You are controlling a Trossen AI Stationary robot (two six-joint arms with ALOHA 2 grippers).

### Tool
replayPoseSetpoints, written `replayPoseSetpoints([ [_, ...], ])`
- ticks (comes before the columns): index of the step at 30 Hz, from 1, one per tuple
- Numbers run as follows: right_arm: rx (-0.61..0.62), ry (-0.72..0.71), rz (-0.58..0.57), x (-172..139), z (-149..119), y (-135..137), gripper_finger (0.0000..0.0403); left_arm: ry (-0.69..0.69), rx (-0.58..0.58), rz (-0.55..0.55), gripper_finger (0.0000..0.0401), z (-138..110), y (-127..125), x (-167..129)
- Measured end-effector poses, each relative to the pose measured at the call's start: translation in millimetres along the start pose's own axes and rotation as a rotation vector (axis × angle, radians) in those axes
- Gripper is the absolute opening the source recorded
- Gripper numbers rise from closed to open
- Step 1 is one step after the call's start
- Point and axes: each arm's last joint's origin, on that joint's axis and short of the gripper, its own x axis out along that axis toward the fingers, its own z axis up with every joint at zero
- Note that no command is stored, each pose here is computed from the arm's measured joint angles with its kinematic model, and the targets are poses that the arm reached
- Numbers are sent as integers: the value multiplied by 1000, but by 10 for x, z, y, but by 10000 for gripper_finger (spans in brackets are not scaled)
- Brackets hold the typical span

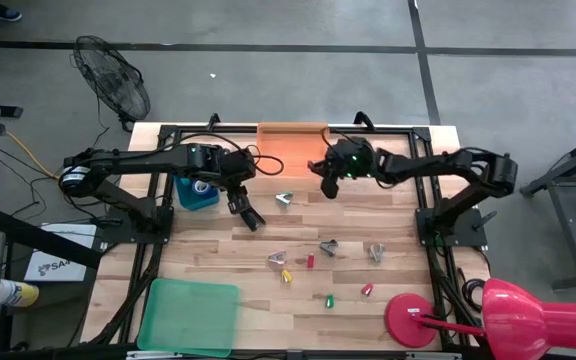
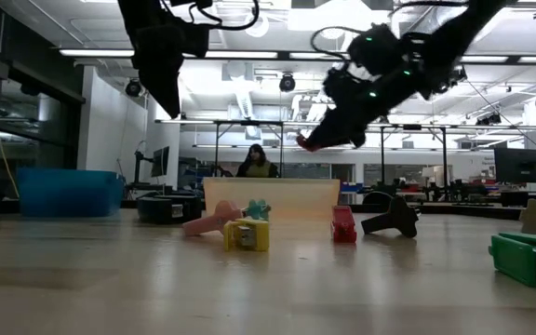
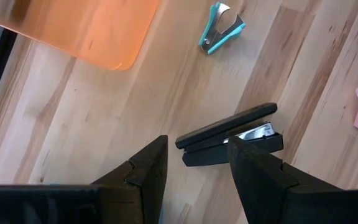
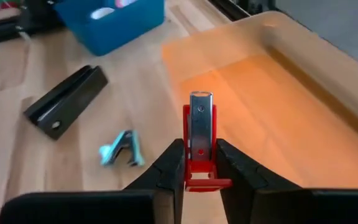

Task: Pick and place Stapler, Stapler remover, tape
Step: Put the red stapler into the orange bin

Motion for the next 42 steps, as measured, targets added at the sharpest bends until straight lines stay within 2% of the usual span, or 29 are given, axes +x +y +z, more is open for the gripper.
replayPoseSetpoints([
  [3,9,55,-61,121,170,-63,66,-6,3,-1,163,6,-1,0],
  [9,18,251,-153,420,374,-263,65,-5,15,0,163,5,0,0],
  [15,74,442,-235,718,431,-500,70,-5,15,-1,163,5,0,0],
  [21,211,580,-284,887,409,-645,72,-4,15,-1,163,4,0,0],
  [29,250,649,-273,886,364,-657,81,-4,17,-1,163,4,0,0],
  [37,296,669,-278,872,346,-650,145,-4,18,-1,163,4,0,0],
  [42,303,683,-225,853,351,-630,179,-4,18,-1,163,4,0,0],
])
